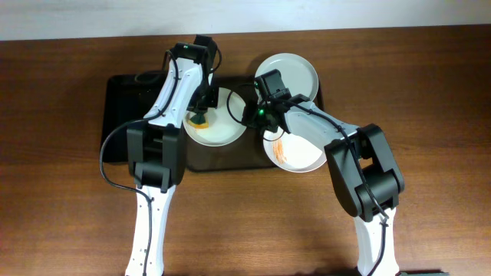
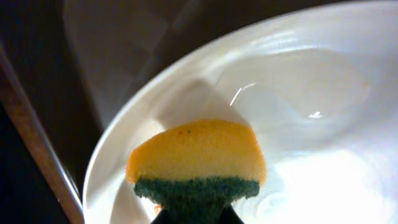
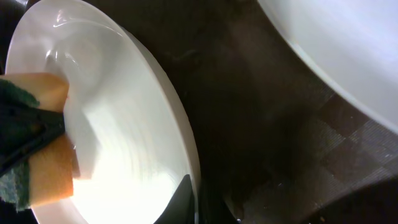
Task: Clean dirty plates on tray and stack at the side
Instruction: 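Scrub the plate surface with the sponge while right gripper holds plate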
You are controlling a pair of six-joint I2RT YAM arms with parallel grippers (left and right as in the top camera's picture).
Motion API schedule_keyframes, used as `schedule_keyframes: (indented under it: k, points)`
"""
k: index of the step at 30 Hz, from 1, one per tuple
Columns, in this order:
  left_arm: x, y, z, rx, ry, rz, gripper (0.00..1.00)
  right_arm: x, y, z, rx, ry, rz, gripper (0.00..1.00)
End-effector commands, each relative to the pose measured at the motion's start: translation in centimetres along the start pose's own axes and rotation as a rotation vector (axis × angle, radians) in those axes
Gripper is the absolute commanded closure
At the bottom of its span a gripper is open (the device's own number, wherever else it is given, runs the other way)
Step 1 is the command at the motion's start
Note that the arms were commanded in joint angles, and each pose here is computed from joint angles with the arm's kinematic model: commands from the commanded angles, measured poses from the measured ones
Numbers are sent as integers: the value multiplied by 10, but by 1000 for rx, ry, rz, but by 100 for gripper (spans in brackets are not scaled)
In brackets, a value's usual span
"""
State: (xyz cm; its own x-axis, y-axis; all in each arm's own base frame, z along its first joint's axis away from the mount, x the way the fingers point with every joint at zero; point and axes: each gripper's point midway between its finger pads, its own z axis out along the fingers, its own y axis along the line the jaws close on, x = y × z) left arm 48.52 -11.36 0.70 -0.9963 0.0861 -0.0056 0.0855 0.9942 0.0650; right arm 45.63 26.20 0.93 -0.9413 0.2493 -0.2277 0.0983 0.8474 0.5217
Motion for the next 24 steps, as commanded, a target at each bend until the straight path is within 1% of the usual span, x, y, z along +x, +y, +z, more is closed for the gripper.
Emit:
schedule_keyframes:
  k: [1, 3, 5, 10, 13, 16, 20, 24]
  points:
    - [18, 3, 10, -25, 69, -12, 99, 0, -11, 5, 14, 15, 11, 96]
    - [17, 2, -4, -24, 48, -10, 99, 0, -11, 5, 14, 16, 8, 96]
    - [13, 3, -27, -16, 0, -14, 99, 0, -10, 5, 14, 15, 8, 96]
    - [11, 19, -96, -57, -130, -26, 99, 0, -10, 5, 13, 13, 8, 96]
    - [14, 21, -113, -55, -153, -31, 99, -1, -10, 5, 11, 12, 7, 96]
    - [17, 21, -111, -54, -155, -39, 99, 0, -9, 5, 9, 15, 7, 96]
    - [27, 13, -85, -44, -151, -26, 99, 0, -10, 5, 9, 15, 4, 96]
    - [41, 1, -60, 12, -192, -15, 99, 0, -9, 5, 9, 15, 4, 96]
